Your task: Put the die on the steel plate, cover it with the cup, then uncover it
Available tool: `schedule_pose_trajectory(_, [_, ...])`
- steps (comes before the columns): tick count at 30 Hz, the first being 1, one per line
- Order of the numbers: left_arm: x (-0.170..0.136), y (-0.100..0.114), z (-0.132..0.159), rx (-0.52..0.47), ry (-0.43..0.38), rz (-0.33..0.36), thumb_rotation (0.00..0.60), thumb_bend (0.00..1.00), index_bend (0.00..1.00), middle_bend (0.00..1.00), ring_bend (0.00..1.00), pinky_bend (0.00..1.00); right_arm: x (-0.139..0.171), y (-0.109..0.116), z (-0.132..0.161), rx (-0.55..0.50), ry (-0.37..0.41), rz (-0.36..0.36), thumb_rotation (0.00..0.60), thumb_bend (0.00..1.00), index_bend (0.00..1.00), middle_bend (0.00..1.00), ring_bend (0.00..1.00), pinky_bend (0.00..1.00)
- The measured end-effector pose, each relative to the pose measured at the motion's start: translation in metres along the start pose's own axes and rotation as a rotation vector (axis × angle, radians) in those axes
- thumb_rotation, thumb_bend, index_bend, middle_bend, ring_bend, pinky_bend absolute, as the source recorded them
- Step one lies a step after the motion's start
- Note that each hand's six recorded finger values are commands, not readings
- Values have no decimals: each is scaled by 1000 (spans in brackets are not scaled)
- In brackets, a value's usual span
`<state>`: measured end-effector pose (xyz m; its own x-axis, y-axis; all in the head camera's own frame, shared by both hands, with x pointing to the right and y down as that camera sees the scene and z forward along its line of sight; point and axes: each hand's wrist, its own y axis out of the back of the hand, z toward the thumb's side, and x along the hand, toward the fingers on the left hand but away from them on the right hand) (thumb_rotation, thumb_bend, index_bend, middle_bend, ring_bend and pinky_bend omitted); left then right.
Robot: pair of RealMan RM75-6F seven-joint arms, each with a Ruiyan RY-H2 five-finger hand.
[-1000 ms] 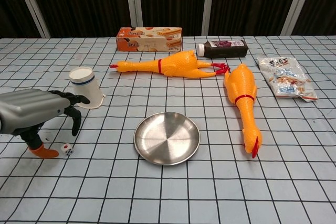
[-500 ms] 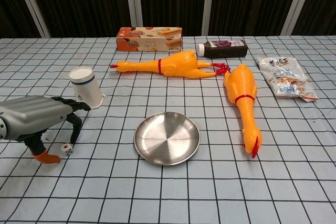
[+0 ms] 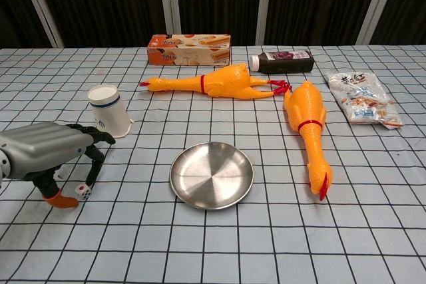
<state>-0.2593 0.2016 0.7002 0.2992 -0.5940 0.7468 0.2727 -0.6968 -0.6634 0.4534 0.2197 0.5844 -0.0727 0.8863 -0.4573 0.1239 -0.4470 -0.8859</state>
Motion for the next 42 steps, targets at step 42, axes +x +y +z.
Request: schedule_pose_trajectory(42, [-8,81,54,-236,-199,321,600,505,617,128,0,0,1,-4,2,-1,-2,24,600,21,53,0,88,0])
